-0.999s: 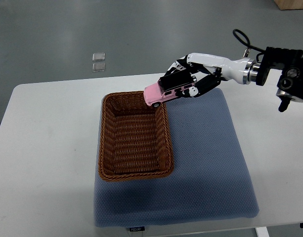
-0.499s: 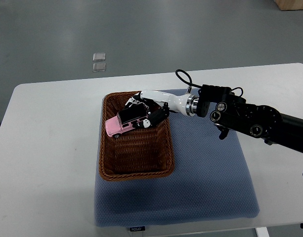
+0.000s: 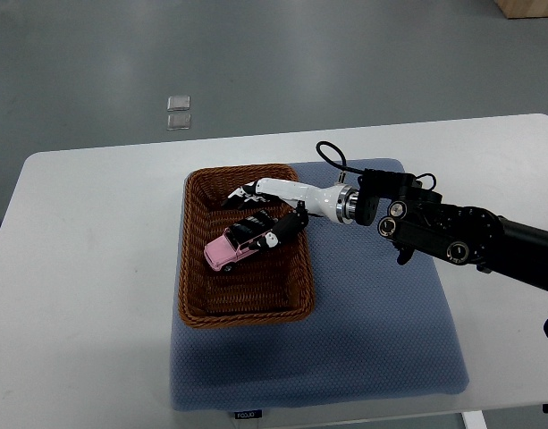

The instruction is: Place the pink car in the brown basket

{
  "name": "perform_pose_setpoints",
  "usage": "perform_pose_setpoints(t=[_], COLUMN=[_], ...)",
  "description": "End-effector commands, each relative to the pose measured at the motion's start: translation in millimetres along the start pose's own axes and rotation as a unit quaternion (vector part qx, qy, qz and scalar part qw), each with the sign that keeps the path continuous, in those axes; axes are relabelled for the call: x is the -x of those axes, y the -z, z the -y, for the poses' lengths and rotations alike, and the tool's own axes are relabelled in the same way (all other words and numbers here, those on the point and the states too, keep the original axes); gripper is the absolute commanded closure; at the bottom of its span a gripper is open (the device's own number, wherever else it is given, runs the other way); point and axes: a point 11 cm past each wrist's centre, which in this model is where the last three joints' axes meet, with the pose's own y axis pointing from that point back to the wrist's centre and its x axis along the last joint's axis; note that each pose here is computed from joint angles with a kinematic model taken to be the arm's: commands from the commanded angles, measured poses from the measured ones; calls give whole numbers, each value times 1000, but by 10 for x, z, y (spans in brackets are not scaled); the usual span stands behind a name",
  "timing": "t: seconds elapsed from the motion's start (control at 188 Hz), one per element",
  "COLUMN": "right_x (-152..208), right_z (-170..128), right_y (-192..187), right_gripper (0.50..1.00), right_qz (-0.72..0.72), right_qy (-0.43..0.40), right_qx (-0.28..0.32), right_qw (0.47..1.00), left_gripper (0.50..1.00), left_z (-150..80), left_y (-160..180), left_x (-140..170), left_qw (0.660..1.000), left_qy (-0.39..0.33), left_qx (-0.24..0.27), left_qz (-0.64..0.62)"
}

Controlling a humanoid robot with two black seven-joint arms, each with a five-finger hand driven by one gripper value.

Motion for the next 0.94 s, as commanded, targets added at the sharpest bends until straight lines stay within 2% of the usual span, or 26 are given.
perform_pose_setpoints(t=[0.0, 0.138, 0.223, 0.361, 0.462, 0.584, 0.744, 0.813, 0.93], right_x=[-32, -236, -562, -842, -994, -1013, -866, -837, -808], right_z=[-7, -70, -164, -401, -614, -953, -1091, -1155, -1218], right_y=[8, 44, 151, 41, -119, -524, -937, -1072, -1166], right_gripper=[589, 589, 589, 589, 589, 589, 589, 589, 589], right_qz=[4, 15, 45, 173, 290, 447, 581, 606, 615], right_qy=[-5, -34, -87, -177, -246, -323, -366, -372, -364], right_qx=[-2, -10, -35, -78, -119, -160, -183, -200, -224], right_qw=[1000, 999, 995, 966, 917, 818, 704, 673, 662], left_gripper=[500, 500, 500, 500, 500, 500, 500, 500, 500], left_z=[0, 0, 0, 0, 0, 0, 0, 0, 0], left_y=[4, 4, -6, -5, -5, -4, -2, -2, -2], left_x=[-5, 1, 0, 0, 0, 5, 6, 6, 6], left_qw=[1000, 1000, 1000, 1000, 1000, 1000, 1000, 1000, 1000], left_qy=[-1, 0, 0, 0, 0, 1, 1, 1, 1], left_qx=[0, 0, 1, 0, 0, 0, 0, 0, 0], left_qz=[-1, 0, 0, 0, 0, 1, 3, 3, 3])
